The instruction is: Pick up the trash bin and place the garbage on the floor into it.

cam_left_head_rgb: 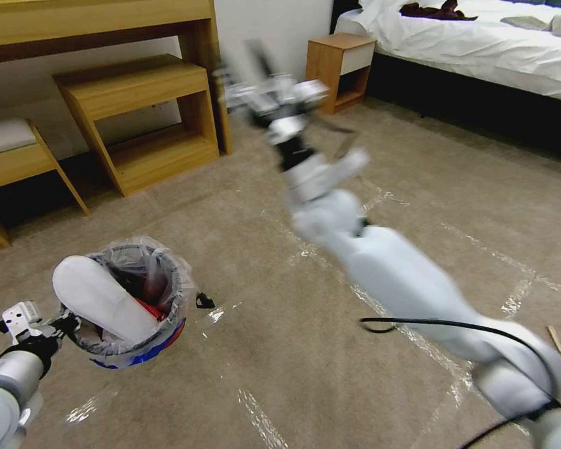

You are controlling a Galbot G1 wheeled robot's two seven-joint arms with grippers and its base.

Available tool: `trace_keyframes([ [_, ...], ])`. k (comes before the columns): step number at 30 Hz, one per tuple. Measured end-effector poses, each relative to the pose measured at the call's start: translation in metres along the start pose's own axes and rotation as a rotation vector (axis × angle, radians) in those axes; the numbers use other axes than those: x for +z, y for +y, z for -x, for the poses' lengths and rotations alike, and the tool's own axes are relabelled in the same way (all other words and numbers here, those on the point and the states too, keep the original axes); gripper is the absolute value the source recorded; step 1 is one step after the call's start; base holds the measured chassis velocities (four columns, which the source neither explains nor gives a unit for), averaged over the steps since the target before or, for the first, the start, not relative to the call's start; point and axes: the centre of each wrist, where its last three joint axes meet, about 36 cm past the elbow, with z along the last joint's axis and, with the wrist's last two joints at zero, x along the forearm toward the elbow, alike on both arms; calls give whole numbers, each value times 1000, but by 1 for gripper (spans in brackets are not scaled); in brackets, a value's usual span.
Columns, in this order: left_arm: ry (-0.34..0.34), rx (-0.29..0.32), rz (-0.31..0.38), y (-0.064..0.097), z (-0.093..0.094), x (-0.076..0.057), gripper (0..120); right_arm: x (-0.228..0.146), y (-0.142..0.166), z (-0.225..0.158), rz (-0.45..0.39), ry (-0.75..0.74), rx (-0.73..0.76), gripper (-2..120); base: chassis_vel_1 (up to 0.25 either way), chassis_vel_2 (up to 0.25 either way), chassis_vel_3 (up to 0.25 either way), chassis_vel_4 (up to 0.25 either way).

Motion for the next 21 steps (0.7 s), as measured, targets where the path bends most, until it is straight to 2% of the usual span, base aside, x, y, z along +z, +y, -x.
trace_keyframes([
  [3, -17, -9, 3, 1, -1, 0, 1, -46, -43, -36, -104, -17, 142, 100, 0, 0, 0, 0],
  [7, -30, -19, 8, 3, -2, 0, 1, -73, -58, -54, -169, -27, 205, 100, 0, 0, 0, 0],
  [9, -52, -40, 12, 7, -11, 0, 1, -89, -68, -78, -243, -16, 265, 100, 0, 0, 0, 0],
  [11, -61, -48, 13, 8, -14, 0, 1, -90, -69, -86, -263, -3, 285, 100, 0, 0, 0, 0],
  [14, -99, -74, 22, 9, -18, 1, 1, -83, -72, -140, -388, 103, 410, 100, 0, 0, 0, 0],
  [15, -99, -74, 22, 9, -18, 1, 1, -83, -72, -140, -388, 103, 410, 100, 0, 0, 0, 0],
  [16, -107, -77, 17, 9, -19, 2, 1, -74, -69, -164, -426, 149, 442, 100, 0, 0, 0, 0],
  [18, -118, -84, 11, 9, -20, 3, 1, -66, -61, -196, -445, 198, 486, 100, 0, 0, 0, 0],
  [21, -129, -94, 22, 9, -20, 4, 1, -68, -48, -218, -449, 225, 522, 100, 0, 0, 0, 0],
])
